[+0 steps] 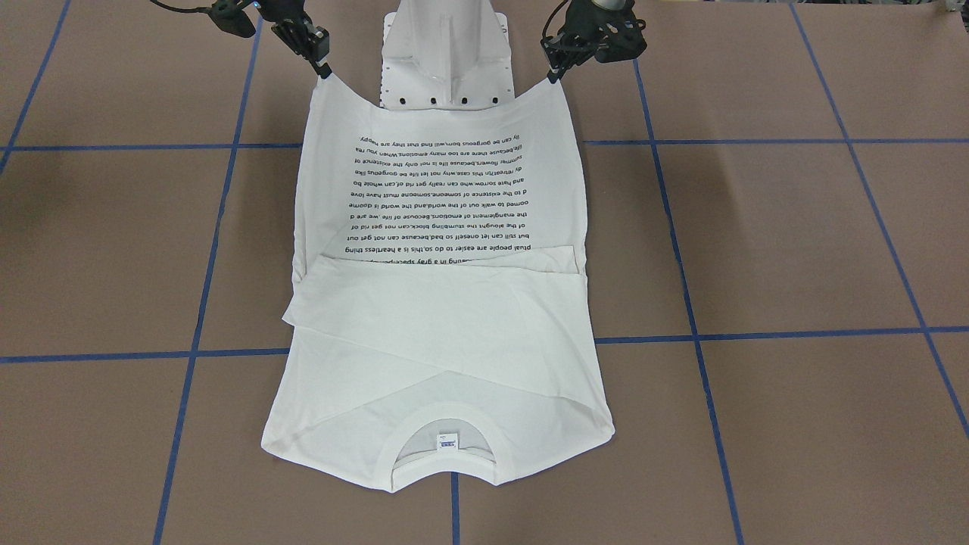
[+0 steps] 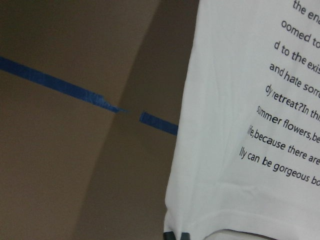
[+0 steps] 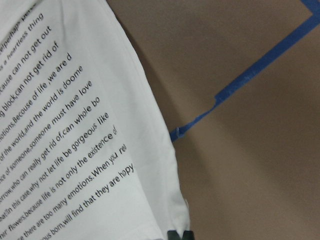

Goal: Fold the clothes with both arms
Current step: 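Lift the hem with both grippers and fold it toward the collar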

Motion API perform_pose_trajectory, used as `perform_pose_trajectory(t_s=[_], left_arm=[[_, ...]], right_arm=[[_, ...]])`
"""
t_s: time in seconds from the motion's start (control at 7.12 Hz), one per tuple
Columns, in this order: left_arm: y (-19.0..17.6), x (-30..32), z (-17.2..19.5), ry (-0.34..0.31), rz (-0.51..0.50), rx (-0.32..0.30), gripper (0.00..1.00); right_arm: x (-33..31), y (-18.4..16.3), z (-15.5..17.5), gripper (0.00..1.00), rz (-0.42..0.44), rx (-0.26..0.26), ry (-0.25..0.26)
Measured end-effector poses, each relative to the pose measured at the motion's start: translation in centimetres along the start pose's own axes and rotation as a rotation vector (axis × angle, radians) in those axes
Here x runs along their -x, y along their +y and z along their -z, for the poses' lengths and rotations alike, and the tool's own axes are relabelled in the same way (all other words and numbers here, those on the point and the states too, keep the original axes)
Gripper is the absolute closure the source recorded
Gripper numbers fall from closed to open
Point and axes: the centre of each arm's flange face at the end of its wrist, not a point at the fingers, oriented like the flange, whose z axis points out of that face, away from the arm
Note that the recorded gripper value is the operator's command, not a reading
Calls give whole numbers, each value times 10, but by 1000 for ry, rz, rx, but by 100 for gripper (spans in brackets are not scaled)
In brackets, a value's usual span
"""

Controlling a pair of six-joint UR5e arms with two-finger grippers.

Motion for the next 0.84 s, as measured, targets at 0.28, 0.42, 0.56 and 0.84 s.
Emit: perform_pose_trajectory(t_s=[0.28,0.42,0.56,0.84], left_arm=[[-44,-27,34,82,-59,-87,100],[-81,-48,44,109,-129,-164,100],[-125,-73,37,108,-185,-236,100],[-230,-128,13,61,-215,-350,100]], right_arm=[[29,-55,13,100,-27,-70,-18],[44,-91,20,100,-5,-85,-2],[60,-126,20,100,30,-104,7],[117,-196,-16,100,96,-189,22]])
